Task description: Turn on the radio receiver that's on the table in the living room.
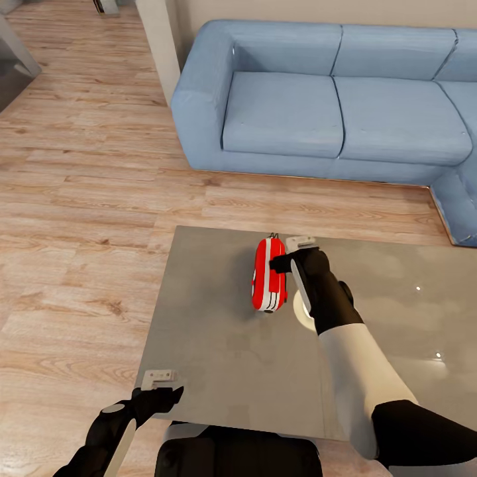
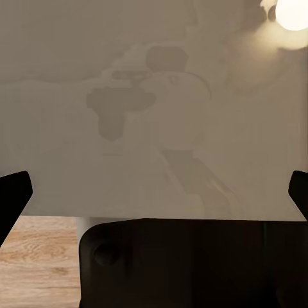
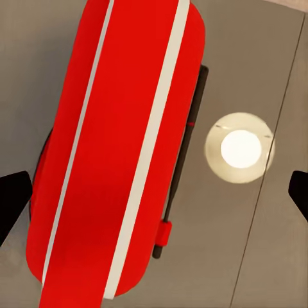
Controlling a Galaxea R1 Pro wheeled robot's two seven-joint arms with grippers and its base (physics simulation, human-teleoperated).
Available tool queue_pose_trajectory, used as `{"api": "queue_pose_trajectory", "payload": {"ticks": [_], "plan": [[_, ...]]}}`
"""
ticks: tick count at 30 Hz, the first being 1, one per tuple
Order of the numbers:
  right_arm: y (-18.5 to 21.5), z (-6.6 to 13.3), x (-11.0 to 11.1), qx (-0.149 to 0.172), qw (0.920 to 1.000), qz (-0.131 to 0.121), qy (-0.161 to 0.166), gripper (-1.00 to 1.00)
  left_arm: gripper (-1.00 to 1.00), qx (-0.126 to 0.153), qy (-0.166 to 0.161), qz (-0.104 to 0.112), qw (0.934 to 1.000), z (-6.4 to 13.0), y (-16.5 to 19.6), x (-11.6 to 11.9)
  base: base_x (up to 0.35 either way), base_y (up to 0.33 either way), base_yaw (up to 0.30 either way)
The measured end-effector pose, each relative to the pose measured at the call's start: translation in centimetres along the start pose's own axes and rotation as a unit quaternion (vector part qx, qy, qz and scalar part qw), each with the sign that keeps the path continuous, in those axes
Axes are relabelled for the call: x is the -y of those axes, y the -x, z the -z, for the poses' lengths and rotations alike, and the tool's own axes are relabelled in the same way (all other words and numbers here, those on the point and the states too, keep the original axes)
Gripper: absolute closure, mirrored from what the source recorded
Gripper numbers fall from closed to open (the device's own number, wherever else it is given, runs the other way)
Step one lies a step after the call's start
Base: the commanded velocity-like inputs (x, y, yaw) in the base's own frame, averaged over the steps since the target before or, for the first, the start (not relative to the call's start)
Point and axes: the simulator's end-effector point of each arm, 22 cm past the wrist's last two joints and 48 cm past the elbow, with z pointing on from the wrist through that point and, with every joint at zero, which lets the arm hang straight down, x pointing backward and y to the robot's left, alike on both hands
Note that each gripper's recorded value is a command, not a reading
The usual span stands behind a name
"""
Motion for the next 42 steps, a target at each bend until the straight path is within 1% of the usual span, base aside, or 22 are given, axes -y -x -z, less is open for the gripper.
{"api": "queue_pose_trajectory", "payload": {"ticks": [4,9,15,23,30,36,39,40,42], "plan": [[0.2,-0.3,-0.2,0.000,1.0000,0.004,0.001,-1.00,-1.00,0.000,0.000,0.000,1.0000,0.0,0.0,0.0,0.000,0.000,0.000],[0.0,-1.2,-0.5,-0.003,0.9999,0.010,0.004,-1.00,-1.00,0.000,0.000,0.000,1.0000,0.0,0.0,0.0,0.000,0.000,0.000],[-0.3,-1.5,-0.9,-0.005,0.9999,0.007,0.010,-1.00,-1.00,0.000,0.000,0.000,1.0000,0.0,0.0,0.0,0.000,0.000,0.000],[-1.9,-2.9,-1.7,-0.010,0.9997,0.009,0.019,-1.00,-1.00,0.000,0.000,0.000,1.0000,0.0,0.0,0.0,0.000,0.000,0.000],[-2.3,-3.2,-1.8,-0.010,0.9997,0.010,0.020,-1.00,-1.00,0.001,0.000,0.000,1.0000,0.0,0.0,0.0,0.000,0.000,0.000],[-2.9,-4.0,-2.1,-0.021,0.9994,0.013,0.023,-1.00,-1.00,0.001,-0.001,0.001,1.0000,0.0,0.0,0.1,0.000,0.000,0.000],[-3.1,-4.5,-2.5,-0.021,0.9993,0.009,0.031,-1.00,-1.00,0.001,-0.001,0.001,1.0000,0.0,0.0,0.0,0.000,0.000,0.000],[-3.4,-4.8,-2.9,-0.023,0.9990,0.002,0.038,-1.00,-1.00,0.001,-0.001,0.001,1.0000,0.0,0.0,0.0,0.000,0.000,0.000],[-3.5,-4.8,-3.0,-0.024,0.9989,0.001,0.039,-1.00,-1.00,0.001,-0.001,0.001,1.0000,0.0,0.0,0.1,0.000,0.000,0.000]]}}
